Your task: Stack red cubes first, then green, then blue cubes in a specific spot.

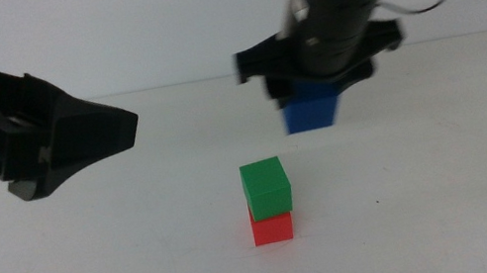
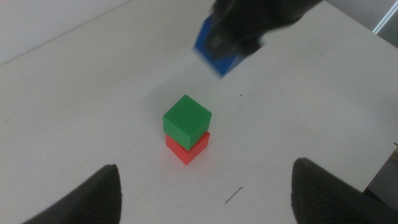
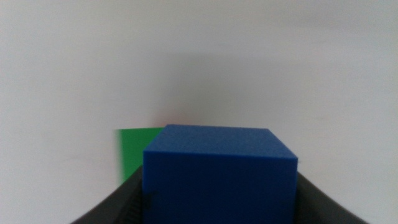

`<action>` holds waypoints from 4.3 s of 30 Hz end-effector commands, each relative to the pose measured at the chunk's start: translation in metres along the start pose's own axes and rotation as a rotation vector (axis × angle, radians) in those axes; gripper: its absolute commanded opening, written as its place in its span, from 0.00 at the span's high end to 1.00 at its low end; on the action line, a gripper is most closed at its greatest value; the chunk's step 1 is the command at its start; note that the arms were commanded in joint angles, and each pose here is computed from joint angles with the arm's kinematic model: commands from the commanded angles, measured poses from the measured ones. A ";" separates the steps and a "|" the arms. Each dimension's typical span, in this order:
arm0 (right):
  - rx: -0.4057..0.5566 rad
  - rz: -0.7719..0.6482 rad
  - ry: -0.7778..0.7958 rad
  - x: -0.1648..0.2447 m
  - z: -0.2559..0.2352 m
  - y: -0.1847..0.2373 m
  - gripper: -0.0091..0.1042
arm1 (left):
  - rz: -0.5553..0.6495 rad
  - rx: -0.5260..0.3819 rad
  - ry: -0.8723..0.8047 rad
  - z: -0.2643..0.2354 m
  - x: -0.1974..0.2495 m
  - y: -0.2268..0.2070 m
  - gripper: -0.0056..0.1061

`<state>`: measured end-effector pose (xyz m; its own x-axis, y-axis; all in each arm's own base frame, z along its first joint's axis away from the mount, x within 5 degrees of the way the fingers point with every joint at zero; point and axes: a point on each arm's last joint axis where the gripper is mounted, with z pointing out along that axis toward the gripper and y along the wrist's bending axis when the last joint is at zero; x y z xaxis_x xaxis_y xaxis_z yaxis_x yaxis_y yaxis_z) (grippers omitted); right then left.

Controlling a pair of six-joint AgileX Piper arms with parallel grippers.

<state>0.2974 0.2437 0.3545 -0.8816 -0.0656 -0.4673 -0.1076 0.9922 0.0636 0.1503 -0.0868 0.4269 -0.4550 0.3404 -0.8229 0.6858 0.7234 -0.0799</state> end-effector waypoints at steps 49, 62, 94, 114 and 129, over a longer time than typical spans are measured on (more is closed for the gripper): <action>-0.038 -0.014 -0.004 0.002 0.048 0.051 0.76 | -0.011 0.001 -0.096 -0.008 -0.011 -0.003 0.11; -0.052 -0.005 -0.021 0.000 0.048 0.052 0.31 | -0.011 0.001 -0.096 -0.008 -0.011 -0.003 0.11; -0.017 0.000 -0.668 0.097 -0.179 -0.198 0.23 | -0.011 0.001 -0.096 -0.008 -0.011 -0.003 0.11; 0.000 0.029 -0.735 0.118 -0.170 -0.209 0.23 | 0.007 -0.174 -0.220 -0.017 -0.008 0.007 0.11; 0.001 0.029 -0.733 0.118 -0.169 -0.210 0.23 | -0.294 -0.762 -0.536 -0.067 0.085 0.030 0.11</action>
<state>0.1384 0.0112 0.4219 -0.4419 0.0433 -0.8960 -0.0895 0.9917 0.0921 0.0972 0.0021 0.3793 -0.2104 -0.0851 -0.9739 -0.0385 0.9961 -0.0788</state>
